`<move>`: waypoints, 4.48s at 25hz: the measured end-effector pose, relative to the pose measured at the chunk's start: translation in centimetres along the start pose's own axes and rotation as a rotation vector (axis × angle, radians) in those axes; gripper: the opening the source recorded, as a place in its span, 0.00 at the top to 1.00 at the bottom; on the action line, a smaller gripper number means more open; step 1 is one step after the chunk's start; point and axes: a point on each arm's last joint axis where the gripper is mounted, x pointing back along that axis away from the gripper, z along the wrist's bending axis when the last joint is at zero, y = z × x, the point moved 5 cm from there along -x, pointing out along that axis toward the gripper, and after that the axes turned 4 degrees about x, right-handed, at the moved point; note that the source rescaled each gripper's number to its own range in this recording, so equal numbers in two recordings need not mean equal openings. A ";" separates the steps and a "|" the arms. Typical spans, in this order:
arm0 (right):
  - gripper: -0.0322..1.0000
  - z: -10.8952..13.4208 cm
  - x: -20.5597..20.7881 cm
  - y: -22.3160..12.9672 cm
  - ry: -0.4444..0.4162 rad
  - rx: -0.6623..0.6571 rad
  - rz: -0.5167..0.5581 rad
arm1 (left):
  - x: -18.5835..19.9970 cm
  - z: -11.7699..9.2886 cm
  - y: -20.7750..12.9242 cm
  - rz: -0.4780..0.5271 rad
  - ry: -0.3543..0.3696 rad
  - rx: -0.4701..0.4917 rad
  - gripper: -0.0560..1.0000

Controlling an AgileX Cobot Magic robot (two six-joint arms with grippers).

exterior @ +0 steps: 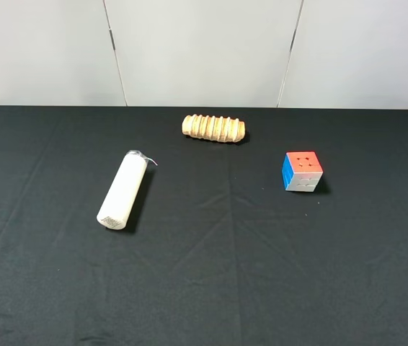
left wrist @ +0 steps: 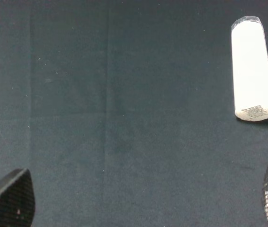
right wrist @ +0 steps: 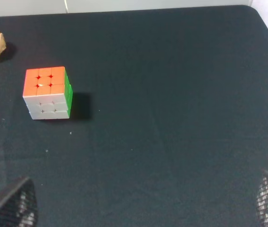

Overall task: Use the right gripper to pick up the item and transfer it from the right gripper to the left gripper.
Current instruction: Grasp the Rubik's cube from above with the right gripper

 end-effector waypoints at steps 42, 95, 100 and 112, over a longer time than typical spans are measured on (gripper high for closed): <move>0.00 -0.5 -4.7 7.2 0.014 -0.007 0.284 | 0.0 0.0 0.0 0.000 0.000 0.000 0.11; 0.00 13.2 -32.5 4.8 0.206 0.291 0.916 | 0.0 0.0 0.0 0.000 0.000 0.000 0.11; 0.00 11.5 -34.0 4.2 0.180 0.224 0.931 | 0.0 0.0 0.0 0.000 0.000 0.000 0.11; 0.00 11.7 -35.8 2.2 0.207 0.168 0.953 | 0.0 0.0 0.0 0.000 -0.001 0.000 0.11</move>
